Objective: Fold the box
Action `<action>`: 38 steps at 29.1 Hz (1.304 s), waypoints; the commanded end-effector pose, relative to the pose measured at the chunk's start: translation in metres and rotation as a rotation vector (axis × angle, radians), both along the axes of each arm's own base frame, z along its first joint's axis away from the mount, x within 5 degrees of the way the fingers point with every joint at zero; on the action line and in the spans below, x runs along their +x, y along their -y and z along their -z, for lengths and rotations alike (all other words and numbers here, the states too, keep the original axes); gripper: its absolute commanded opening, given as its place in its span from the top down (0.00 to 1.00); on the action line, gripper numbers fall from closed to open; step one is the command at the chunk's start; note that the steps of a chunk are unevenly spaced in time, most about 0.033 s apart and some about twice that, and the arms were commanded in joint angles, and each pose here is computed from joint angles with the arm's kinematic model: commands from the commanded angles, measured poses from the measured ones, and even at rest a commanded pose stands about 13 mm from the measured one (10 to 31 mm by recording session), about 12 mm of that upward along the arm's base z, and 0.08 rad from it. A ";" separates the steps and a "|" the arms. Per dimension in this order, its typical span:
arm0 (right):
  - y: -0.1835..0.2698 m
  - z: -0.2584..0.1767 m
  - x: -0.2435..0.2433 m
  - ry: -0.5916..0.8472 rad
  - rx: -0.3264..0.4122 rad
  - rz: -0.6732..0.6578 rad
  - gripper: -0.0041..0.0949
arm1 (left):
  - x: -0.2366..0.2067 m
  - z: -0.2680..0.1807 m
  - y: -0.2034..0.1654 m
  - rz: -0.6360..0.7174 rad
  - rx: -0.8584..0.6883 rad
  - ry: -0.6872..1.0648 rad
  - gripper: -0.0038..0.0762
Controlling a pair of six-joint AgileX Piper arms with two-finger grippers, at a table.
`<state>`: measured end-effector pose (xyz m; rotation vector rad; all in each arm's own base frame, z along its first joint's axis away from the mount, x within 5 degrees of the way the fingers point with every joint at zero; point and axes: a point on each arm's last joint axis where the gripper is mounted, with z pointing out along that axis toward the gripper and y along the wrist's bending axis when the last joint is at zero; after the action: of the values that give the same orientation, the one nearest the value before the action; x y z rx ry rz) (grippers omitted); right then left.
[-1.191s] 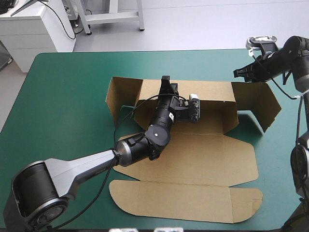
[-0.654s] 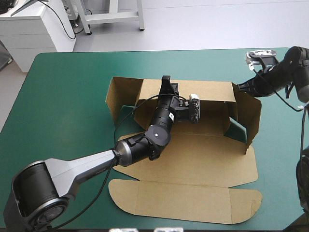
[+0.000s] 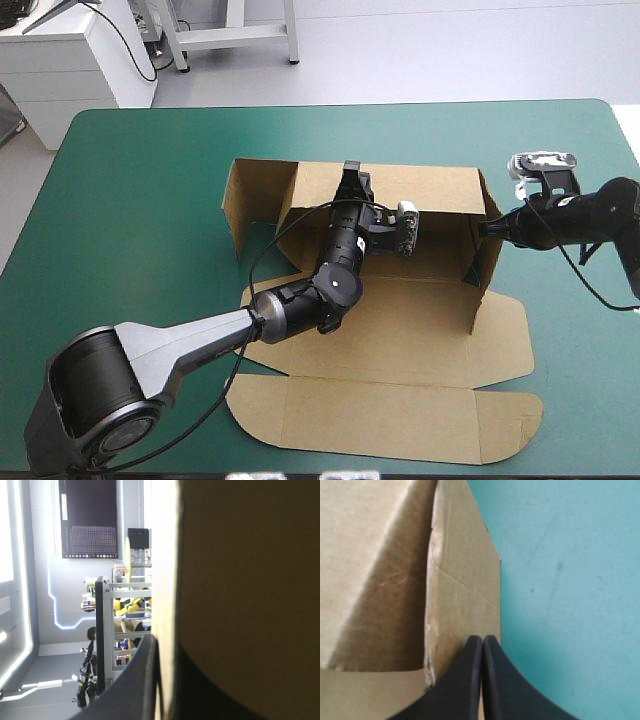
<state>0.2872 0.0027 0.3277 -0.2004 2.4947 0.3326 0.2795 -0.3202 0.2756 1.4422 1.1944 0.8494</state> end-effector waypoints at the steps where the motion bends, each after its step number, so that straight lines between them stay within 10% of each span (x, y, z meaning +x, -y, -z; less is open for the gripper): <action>1: -0.004 -0.010 -0.004 0.143 0.070 0.027 0.98 | -0.002 -0.020 -0.005 -0.036 -0.071 0.020 0.96; 7: -0.008 0.004 -0.001 0.218 0.158 0.047 0.98 | -0.002 -0.020 -0.006 -0.047 -0.070 0.026 0.96; 16: -0.007 0.000 -0.010 0.267 0.008 -0.092 0.95 | -0.002 -0.022 -0.007 -0.057 -0.063 0.043 0.96; 23: -0.007 -0.009 -0.024 0.281 -0.081 -0.154 0.56 | -0.001 -0.025 -0.007 -0.052 -0.046 0.078 0.96; 27: -0.004 -0.005 -0.029 0.235 -0.167 -0.219 0.51 | -0.001 -0.025 -0.007 -0.052 -0.047 0.077 0.96; 38: -0.011 0.008 -0.014 0.240 -0.085 -0.286 0.51 | -0.001 -0.025 -0.007 -0.054 -0.058 0.076 0.96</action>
<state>0.2660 0.0126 0.3129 -0.6236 2.2969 0.2702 0.2803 -0.3190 0.2755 1.4232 1.2032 0.8698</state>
